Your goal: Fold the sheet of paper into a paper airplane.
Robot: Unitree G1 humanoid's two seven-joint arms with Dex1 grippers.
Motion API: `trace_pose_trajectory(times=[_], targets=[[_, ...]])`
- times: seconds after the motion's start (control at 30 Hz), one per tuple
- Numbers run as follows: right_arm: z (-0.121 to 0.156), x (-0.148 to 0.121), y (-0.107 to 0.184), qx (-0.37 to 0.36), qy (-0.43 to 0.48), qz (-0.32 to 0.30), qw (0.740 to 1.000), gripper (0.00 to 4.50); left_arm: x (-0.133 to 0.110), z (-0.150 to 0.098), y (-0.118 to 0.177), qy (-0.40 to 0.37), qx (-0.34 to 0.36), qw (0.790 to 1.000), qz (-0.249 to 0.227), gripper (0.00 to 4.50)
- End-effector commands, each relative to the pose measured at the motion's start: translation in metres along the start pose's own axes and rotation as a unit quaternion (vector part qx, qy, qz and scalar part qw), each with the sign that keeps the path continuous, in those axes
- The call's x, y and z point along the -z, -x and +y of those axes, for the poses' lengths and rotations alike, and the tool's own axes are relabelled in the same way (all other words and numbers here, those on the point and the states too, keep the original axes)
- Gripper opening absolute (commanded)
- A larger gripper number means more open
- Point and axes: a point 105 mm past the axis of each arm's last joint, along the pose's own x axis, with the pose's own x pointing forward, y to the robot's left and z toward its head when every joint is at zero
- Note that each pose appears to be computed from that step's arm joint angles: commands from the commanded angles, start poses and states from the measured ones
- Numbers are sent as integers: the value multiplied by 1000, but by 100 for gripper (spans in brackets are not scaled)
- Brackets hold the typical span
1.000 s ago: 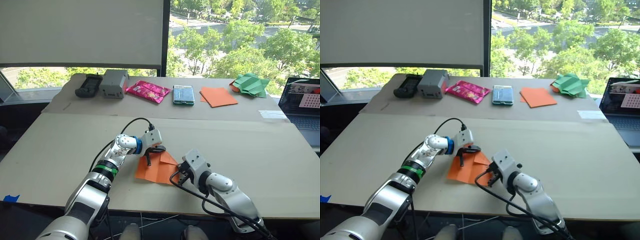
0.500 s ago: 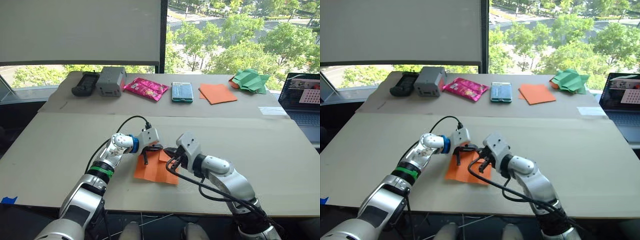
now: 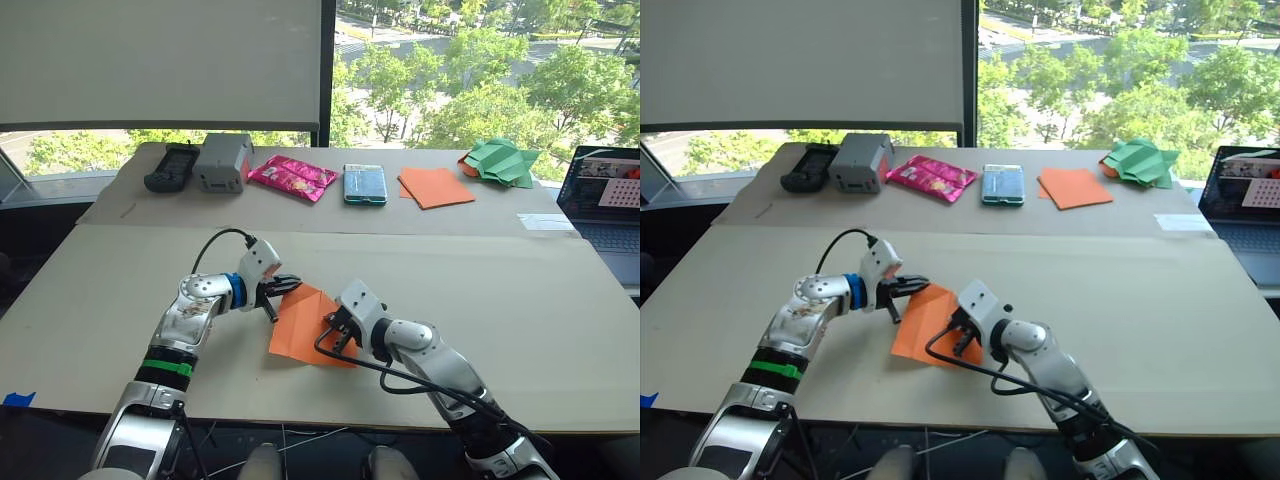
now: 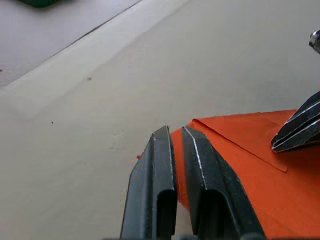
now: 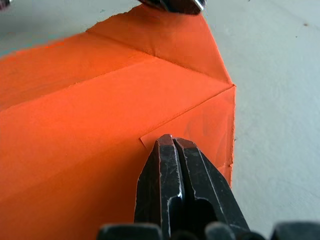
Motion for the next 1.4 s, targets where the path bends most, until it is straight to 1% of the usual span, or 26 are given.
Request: trace_pose_trajectory(times=[0.03, 0.1, 0.17, 0.27, 0.33, 0.43, 0.53, 0.6, 0.63, 0.77, 0.83, 0.97, 1.1, 1.2, 1.4], targets=[[8, 15, -3, -10, -6, 28, 1000, 0, -12, 0, 18, 60, -7, 997, -40, 184], [8, 15, -3, -11, -5, 28, 1000, 0, -13, 0, 22, 87, -9, 995, -48, 256], [9, 16, -3, -12, -4, 29, 999, 0, -10, 0, 24, 96, -12, 994, -43, 322], [9, 15, -4, -11, -4, 29, 1000, 0, -5, -1, 20, 108, -13, 993, -37, 322], [9, 15, -4, -10, -3, 29, 1000, 0, -1, -2, 15, 101, -12, 995, -25, 322], [10, 15, -4, -10, -5, 28, 1000, 0, 0, -3, 5, 105, -9, 994, -21, 322], [10, 15, -4, -8, -5, 28, 1000, 0, 2, -4, 1, 95, -4, 995, -17, 239], [10, 14, -4, -6, -6, 27, 1000, 0, -3, -6, -1, 85, 5, 996, -24, 172], [10, 14, -4, -5, -7, 27, 1000, 0, -3, -7, -2, 75, 9, 997, -22, 129], [9, 13, -3, 0, -9, 26, 1000, 0, -1, -11, -4, 39, 16, 999, -8, 4], [8, 13, -4, 2, -10, 26, 1000, 0, -2, -14, -5, 22, 22, 1000, -6, 4], [7, 12, -3, 8, -14, 25, 1000, 0, 3, -28, -10, -12, 55, 998, 8, 4], [3, 8, -3, 17, -22, 18, 999, 0, 9, -37, -14, -2, 73, 997, 14, 4], [-2, 2, -2, 25, -28, 7, 999, 0, 19, -41, -16, 2, 83, 996, 31, 4], [-10, -21, 0, 30, -38, -36, 998, 0, 36, -38, -16, 7, 80, 995, 62, 4]])
